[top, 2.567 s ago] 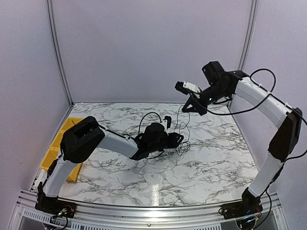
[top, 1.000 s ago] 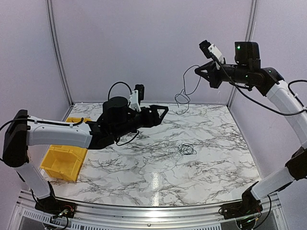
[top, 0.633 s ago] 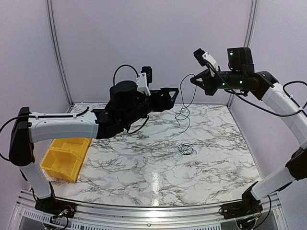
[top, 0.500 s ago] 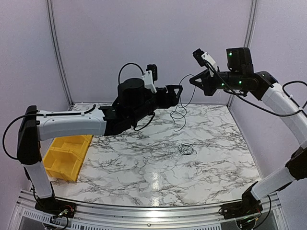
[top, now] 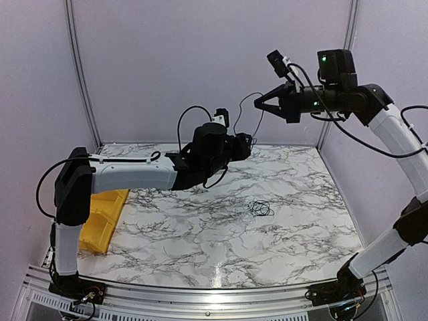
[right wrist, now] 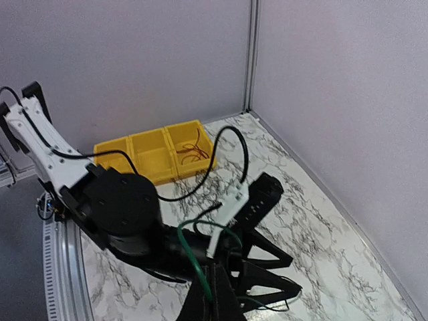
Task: Untangle the cables
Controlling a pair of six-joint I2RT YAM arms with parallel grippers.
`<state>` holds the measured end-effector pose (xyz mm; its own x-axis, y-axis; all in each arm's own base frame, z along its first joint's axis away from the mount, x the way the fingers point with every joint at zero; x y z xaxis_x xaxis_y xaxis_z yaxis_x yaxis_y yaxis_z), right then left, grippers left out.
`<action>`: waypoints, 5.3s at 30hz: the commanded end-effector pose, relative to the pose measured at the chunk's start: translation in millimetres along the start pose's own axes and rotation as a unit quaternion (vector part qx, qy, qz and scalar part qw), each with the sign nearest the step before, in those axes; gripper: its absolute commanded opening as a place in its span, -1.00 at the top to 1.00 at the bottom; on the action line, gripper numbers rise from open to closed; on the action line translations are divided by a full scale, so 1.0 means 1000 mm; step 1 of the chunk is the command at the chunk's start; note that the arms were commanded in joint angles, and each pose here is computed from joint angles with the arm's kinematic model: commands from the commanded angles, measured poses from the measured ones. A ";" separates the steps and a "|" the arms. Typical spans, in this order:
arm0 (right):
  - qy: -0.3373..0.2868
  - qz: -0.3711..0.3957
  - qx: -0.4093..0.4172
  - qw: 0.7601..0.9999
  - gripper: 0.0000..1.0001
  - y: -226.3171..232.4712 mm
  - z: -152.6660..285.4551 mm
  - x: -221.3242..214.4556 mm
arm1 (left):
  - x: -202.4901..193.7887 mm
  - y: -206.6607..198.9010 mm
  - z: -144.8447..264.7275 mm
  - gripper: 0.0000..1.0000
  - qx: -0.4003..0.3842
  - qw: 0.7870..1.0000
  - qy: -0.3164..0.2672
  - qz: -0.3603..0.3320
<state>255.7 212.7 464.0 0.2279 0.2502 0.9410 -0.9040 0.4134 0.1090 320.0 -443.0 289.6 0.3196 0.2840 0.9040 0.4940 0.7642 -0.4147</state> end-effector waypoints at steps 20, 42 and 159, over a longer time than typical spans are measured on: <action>-0.086 0.038 -0.032 0.995 1.00 0.011 0.032 0.064 | -0.074 0.066 0.030 -0.03 0.042 0.991 0.122 -0.028; 0.031 0.015 -0.043 0.998 1.00 -0.017 -0.023 -0.015 | 0.049 0.013 0.142 -0.63 -0.115 0.988 0.050 -0.087; 0.144 -0.008 -0.051 0.988 0.02 -0.004 -0.012 -0.118 | 0.018 0.339 0.316 1.00 0.539 0.830 0.141 0.027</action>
<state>240.6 190.3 342.4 0.3755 0.4800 0.7929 -0.8532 0.5131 0.0935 244.6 -5.4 211.4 0.5377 0.2616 0.8015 -0.3924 0.9190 -0.0367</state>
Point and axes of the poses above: each gripper's point midway between its finger pads, its own z axis back along the fingers, its own y axis along the line the jaws close on, x = y × z, the point moved 9 cm from there along z, back along the fingers, and after that the axes turned 6 degrees about -z, right-handed, at the moved point
